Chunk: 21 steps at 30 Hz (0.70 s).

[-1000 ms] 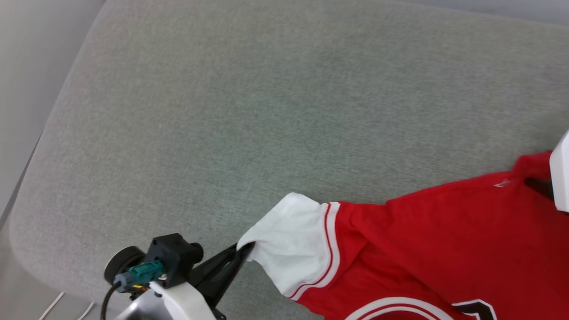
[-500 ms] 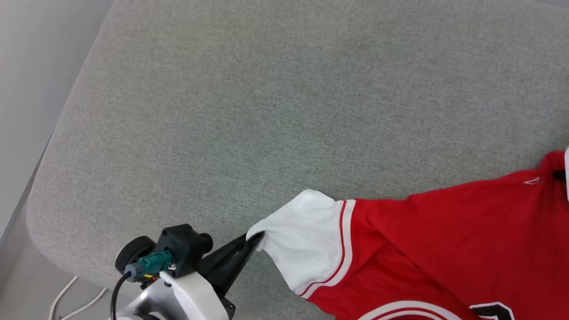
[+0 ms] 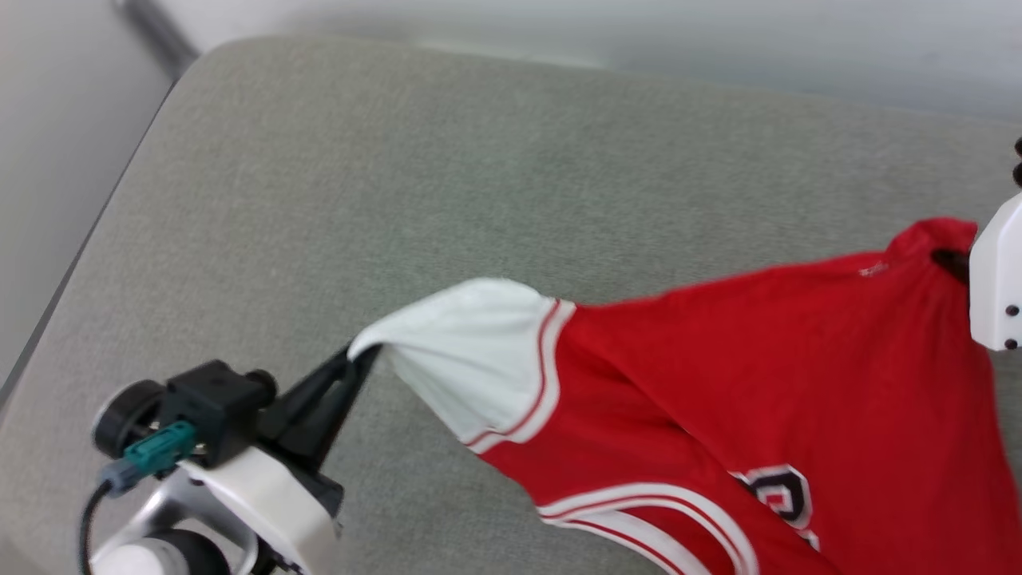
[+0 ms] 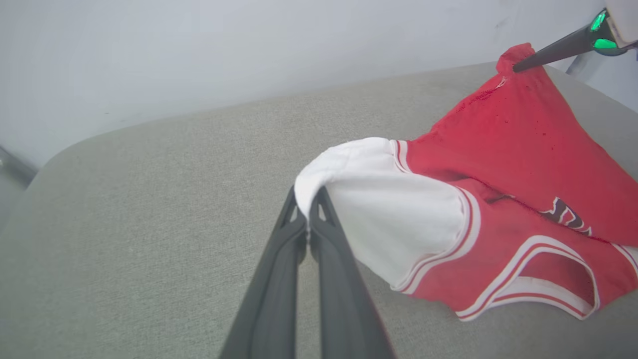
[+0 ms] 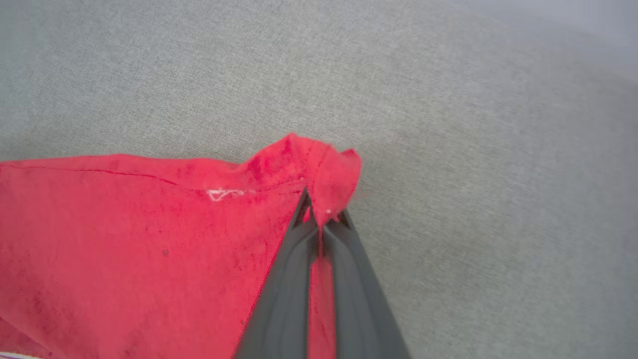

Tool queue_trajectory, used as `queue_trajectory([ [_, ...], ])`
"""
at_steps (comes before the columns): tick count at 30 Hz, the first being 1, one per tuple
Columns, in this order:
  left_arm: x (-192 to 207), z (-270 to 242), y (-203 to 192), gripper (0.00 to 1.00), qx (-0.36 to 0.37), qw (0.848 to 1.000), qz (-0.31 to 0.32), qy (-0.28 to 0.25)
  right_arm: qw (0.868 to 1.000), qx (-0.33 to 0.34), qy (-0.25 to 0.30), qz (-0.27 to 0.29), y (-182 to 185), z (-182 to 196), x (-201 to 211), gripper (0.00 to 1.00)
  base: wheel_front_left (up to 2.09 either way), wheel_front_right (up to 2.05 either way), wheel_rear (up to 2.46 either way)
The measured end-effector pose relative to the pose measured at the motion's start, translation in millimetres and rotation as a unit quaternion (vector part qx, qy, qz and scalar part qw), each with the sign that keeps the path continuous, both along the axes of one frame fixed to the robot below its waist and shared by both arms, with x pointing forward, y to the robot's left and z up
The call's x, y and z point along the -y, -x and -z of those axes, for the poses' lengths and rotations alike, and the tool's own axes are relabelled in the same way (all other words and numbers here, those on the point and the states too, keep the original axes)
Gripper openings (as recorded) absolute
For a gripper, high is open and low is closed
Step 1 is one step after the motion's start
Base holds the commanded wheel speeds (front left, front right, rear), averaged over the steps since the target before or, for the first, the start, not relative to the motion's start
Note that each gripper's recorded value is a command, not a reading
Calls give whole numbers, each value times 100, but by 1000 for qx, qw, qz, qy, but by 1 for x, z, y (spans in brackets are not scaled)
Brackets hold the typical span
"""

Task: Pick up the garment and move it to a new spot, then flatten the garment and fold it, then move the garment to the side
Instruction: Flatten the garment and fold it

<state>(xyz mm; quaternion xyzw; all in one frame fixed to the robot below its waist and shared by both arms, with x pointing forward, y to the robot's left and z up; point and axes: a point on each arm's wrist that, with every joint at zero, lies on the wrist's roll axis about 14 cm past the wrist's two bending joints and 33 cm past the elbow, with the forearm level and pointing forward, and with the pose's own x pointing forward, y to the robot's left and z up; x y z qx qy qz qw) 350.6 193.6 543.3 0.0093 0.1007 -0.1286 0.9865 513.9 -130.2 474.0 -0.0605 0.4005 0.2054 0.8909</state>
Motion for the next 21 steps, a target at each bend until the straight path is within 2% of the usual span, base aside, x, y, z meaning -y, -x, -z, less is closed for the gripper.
queue_trajectory([
  [4,-2,-41,-8,0,74,997,-2,-9,996,86,-23,4,4,-56,10,0,0,0,0],
  [9,0,-100,-16,0,171,985,3,-17,981,188,-47,14,18,-125,25,0,0,0,0],
  [12,1,-139,-17,0,233,972,5,-19,968,245,-58,18,31,-162,33,0,0,0,0],
  [15,2,-180,-17,0,303,953,0,-14,951,299,-68,21,44,-196,39,0,0,0,0],
  [21,11,-238,-15,0,390,921,7,8,922,376,-85,25,66,-241,46,0,0,0,0],
])
